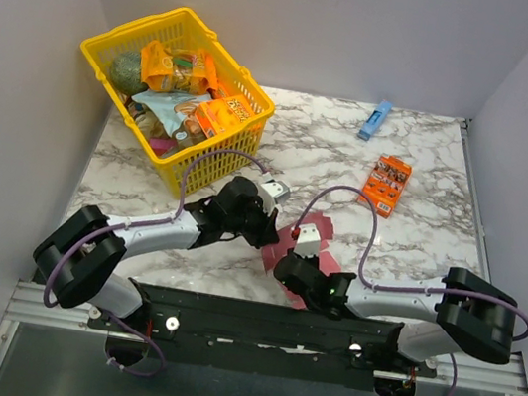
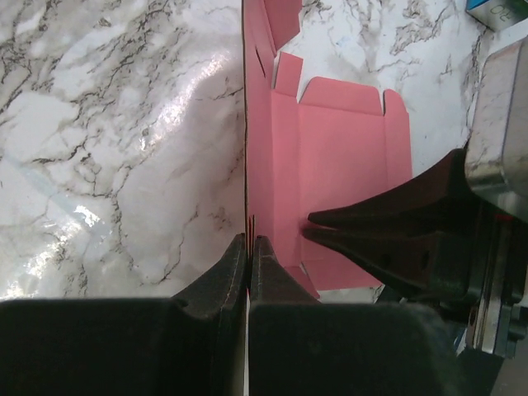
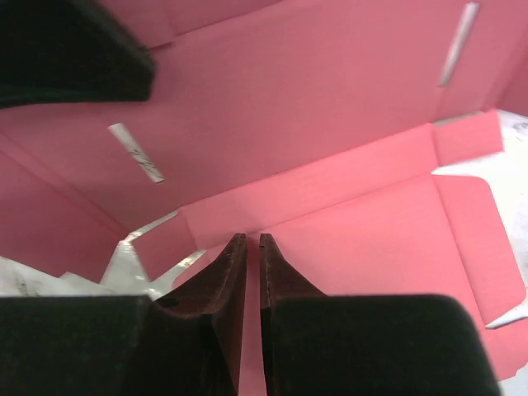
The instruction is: Fold the paper box
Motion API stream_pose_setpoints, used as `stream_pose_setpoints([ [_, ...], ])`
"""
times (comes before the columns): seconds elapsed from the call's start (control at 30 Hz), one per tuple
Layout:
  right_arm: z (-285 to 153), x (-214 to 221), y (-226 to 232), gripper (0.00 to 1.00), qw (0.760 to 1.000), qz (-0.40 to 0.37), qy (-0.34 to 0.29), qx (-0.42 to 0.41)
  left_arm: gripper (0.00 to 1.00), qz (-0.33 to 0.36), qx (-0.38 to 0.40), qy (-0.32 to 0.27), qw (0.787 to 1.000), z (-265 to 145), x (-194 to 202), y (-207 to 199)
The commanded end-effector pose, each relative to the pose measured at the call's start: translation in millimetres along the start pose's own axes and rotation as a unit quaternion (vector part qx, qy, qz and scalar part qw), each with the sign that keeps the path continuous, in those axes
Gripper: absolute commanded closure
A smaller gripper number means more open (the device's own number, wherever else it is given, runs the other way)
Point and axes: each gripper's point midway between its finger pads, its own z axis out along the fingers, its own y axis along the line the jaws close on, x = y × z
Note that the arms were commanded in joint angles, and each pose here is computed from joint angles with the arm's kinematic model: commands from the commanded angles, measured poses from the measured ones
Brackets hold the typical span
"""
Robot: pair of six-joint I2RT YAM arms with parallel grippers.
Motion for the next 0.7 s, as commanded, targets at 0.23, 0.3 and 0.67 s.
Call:
stream_pose_setpoints([
  [0.23, -3, -7, -12, 0.8, 0.999, 0.043, -0.021, -0.005, 1.0, -0.039, 0.011, 0.017, 0.999, -3, 6, 5],
  [0.3, -6, -12, -2, 0.79, 0.999, 0.026, -0.026, -0.036, 1.0, -0.039, 0.006, 0.02, 0.999, -3, 7, 6],
  [0.67, -14, -10, 41, 0.58, 0.995, -0.066, -0.03, -0.075, 1.0, -0.044, 0.003, 0.025, 0.999, -2, 7, 7],
])
